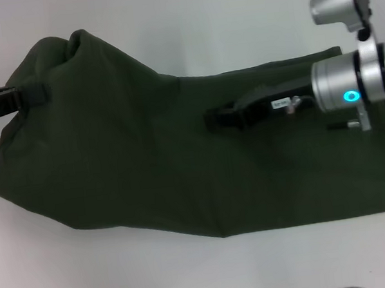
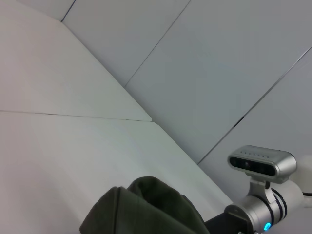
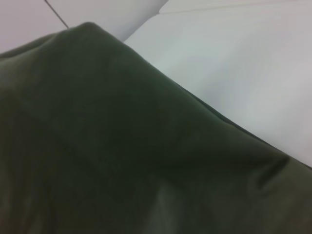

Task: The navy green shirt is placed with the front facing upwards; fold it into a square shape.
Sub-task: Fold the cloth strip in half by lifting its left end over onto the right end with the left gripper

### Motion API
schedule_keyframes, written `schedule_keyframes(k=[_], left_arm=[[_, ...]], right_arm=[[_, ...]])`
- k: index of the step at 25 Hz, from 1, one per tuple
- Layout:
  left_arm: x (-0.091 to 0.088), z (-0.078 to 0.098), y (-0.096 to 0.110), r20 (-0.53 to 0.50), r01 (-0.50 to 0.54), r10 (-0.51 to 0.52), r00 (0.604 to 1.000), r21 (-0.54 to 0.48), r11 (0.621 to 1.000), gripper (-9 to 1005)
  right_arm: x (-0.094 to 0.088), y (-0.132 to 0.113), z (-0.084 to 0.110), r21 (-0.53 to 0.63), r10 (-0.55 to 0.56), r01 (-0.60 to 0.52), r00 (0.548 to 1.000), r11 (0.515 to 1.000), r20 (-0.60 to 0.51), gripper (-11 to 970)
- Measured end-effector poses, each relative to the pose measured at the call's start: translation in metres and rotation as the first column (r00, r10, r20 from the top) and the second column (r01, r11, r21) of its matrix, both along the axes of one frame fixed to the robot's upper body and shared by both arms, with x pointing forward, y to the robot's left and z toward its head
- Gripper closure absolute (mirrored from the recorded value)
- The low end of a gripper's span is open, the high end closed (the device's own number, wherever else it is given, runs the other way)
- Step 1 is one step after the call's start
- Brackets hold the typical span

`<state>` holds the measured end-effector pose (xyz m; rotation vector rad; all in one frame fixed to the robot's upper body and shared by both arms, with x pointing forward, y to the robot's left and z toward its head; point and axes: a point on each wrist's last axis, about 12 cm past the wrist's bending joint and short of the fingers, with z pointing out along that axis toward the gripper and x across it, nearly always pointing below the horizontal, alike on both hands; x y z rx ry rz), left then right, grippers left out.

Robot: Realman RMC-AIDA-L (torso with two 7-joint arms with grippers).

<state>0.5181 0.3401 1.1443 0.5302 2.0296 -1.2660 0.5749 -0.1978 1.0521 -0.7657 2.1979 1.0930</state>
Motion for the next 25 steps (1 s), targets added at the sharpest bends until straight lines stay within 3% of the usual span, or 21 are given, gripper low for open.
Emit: schedule_keyframes(k=[3, 9, 25], left_arm=[[0.000, 0.001, 0.000, 0.004, 0.001, -0.001, 1.000, 0.000, 1.000, 945], [0.001, 0.002, 0.000, 0.008, 0.000, 0.000, 1.000, -0.003, 1.000, 942], [0.004, 0.006, 0.002, 0.032, -0.005, 0.005, 0.999, -0.001, 1.000, 935]], right_arm=[[0.005, 0.011, 0.001, -0.019, 0.015, -0.015, 1.000, 1.000, 0.011, 813], [0.016, 0.033, 0.007, -0.045, 0.047, -0.046, 0.998, 0.998, 0.031, 894], [0.028, 0.070, 0.020, -0.070, 0.120, -0.116, 0.991, 0.991, 0.053, 929]])
